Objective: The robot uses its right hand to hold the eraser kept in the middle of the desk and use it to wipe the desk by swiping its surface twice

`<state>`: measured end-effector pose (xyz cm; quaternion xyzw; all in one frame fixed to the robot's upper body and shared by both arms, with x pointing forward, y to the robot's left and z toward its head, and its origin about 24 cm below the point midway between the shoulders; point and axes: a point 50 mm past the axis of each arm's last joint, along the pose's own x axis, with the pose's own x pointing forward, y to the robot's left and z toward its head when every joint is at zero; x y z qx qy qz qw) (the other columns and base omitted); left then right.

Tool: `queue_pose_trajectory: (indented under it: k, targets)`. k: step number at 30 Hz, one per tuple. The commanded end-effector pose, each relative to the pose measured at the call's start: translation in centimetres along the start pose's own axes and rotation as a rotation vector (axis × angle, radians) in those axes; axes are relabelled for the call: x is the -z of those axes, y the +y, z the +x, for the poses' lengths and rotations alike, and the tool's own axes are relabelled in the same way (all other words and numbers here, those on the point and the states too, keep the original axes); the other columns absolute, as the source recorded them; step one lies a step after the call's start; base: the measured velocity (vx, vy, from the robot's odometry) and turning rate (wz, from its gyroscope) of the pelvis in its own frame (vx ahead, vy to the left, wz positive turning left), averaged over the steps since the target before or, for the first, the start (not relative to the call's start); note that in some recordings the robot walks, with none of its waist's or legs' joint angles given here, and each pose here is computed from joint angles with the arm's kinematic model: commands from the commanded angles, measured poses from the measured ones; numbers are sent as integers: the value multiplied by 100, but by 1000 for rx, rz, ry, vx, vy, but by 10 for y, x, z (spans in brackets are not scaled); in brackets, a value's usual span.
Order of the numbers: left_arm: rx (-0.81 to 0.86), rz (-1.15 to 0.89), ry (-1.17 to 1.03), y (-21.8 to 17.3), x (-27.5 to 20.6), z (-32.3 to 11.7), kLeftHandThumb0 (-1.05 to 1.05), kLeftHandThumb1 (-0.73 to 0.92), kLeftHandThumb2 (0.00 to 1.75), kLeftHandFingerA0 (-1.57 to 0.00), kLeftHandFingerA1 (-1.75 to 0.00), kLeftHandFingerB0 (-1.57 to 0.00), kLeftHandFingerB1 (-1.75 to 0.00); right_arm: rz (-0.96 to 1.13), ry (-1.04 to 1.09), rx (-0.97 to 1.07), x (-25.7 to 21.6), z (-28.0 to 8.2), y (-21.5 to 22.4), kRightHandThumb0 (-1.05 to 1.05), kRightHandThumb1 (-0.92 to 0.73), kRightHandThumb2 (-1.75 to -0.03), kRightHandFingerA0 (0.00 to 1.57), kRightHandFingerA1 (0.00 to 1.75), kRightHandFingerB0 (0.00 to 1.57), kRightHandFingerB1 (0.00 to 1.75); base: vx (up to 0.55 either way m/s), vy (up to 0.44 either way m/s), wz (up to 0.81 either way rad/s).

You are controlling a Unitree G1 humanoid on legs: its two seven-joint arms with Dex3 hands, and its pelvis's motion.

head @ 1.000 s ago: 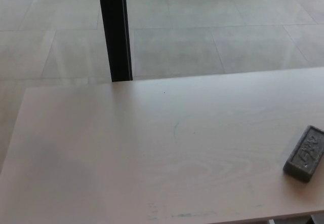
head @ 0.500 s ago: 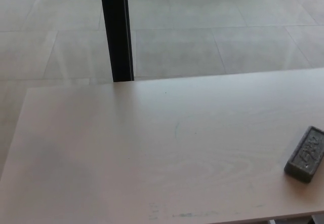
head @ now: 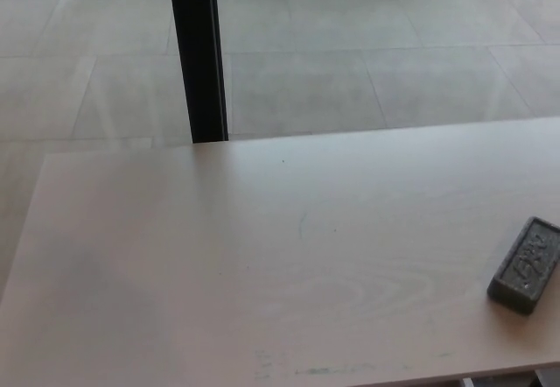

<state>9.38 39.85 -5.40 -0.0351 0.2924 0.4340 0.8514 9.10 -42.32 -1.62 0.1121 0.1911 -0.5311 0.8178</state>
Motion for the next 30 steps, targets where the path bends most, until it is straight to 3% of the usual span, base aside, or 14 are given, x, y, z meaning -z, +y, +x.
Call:
queue_pose_trajectory:
  k: [1, 2, 3, 4, 5, 9, 15, 19, 24, 25, 26, 28, 29, 30]
  targets:
    - [-36, 4, 23, 10, 1, -2, -52, 70, 61, -56, -91, -41, -64, 6, 0, -36, 3, -2, -4, -62, -45, -94, 59, 79, 39, 68, 0, 0, 0]
    - [-35, 5, 23, 10, 1, -2, -52, 70, 61, -56, -91, -41, -64, 6, 0, -37, 3, -3, -4, -62, -45, -94, 59, 79, 39, 68, 0, 0, 0]
    - [-21, 12, 20, 10, 1, -3, -53, 48, 97, -66, -89, -38, -66, 8, 6, -35, 4, -2, -5, -62, -45, -93, 58, 79, 38, 68, 0, 0, 0]
    - [-20, 13, 20, 10, 1, -3, -53, 48, 97, -66, -89, -38, -66, 8, 6, -36, 4, -2, -5, -62, -45, -93, 58, 79, 38, 68, 0, 0, 0]
    - [-22, 11, 26, 10, 1, -3, -53, 68, 61, -57, -98, -40, -64, 7, 16, -26, 4, -1, -5, -59, -60, -66, 58, 76, 37, 65, 0, 0, 0]
    - [-19, -3, 16, 6, -4, 0, -55, 69, 62, -55, -89, -42, -65, 14, 19, -36, 4, 1, 6, -57, -58, -70, 65, 83, 43, 71, 0, 0, 0]
    - [-10, -8, 24, 5, -4, 0, -56, 71, 62, -53, -92, -37, -62, -28, 35, -46, 8, 4, 10, -57, -55, -65, 64, 77, 51, 70, 0, 0, 0]
    - [-22, 4, 24, 5, -4, 1, -56, 70, 61, -55, -87, -38, -61, -6, 43, -50, 10, 4, 11, -51, -57, -70, 63, 83, 47, 71, 0, 0, 0]
    - [-15, 15, 23, 6, -5, 0, -56, 71, 62, -56, -94, -40, -64, -45, 48, -62, 12, 3, 9, -52, -57, -70, 61, 79, 48, 71, 0, 0, 0]
    - [-12, 7, 18, 6, -5, 0, -55, 49, 98, -63, -87, -35, -65, -33, 46, -67, 13, 2, 9, -53, -55, -71, 61, 81, 46, 71, 0, 0, 0]
    - [-12, 8, 15, 6, -5, 0, -54, 49, 99, -60, -85, -32, -64, -31, 44, -73, 13, 1, 10, -52, -55, -71, 61, 81, 45, 71, 0, 0, 0]
    - [-12, 8, 16, 6, -5, 0, -54, 49, 99, -60, -85, -32, -64, -29, 44, -73, 13, 1, 10, -52, -55, -71, 61, 81, 45, 71, 0, 0, 0]
    - [-14, -2, 27, 5, -6, 0, -53, 72, 62, -53, -94, -39, -65, -50, 40, -69, 12, -1, 11, -51, -56, -71, 64, 84, 50, 72, 0, 0, 0]
    - [-14, -2, 27, 5, -6, 0, -53, 72, 62, -53, -94, -39, -65, -51, 40, -69, 12, -1, 12, -51, -56, -71, 64, 84, 50, 72, 0, 0, 0]
